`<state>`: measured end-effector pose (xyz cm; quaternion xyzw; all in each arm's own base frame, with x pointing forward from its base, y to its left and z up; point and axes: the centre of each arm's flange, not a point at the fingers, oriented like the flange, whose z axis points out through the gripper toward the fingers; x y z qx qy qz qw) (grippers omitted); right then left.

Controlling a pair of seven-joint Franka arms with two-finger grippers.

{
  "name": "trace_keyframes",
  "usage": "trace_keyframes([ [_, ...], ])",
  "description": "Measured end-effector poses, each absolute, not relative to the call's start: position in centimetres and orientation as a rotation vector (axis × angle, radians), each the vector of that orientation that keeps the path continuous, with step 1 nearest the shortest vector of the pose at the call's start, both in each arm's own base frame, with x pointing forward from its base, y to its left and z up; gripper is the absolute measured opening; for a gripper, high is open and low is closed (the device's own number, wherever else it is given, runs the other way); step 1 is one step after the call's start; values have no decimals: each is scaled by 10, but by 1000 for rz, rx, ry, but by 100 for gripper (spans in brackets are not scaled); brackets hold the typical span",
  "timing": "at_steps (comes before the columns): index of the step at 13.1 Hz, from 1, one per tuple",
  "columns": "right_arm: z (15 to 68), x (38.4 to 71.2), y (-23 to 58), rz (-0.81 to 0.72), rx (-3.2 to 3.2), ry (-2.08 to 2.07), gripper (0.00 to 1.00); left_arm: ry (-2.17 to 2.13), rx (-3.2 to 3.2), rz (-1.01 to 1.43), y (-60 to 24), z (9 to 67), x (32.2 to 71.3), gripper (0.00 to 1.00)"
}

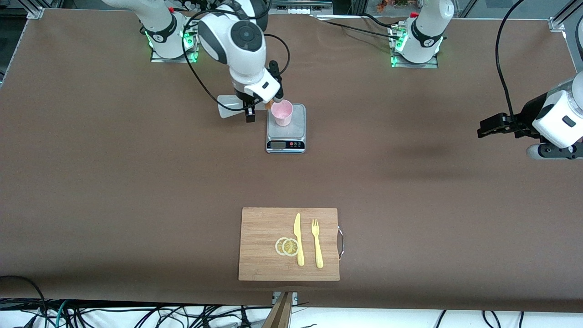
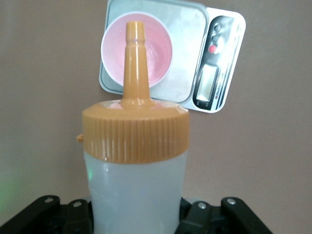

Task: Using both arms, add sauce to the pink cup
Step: 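Carry the sauce bottle back beside the scale with the right gripper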

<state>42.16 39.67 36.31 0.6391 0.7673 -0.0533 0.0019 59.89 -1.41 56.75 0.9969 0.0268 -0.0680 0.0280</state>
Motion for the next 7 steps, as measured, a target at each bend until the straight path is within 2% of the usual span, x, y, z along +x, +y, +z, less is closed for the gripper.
trace_keyframes([
  [7, 389, 470, 339, 82, 2282, 2570, 26, 83, 3077, -210, -14, 567, 599, 100],
])
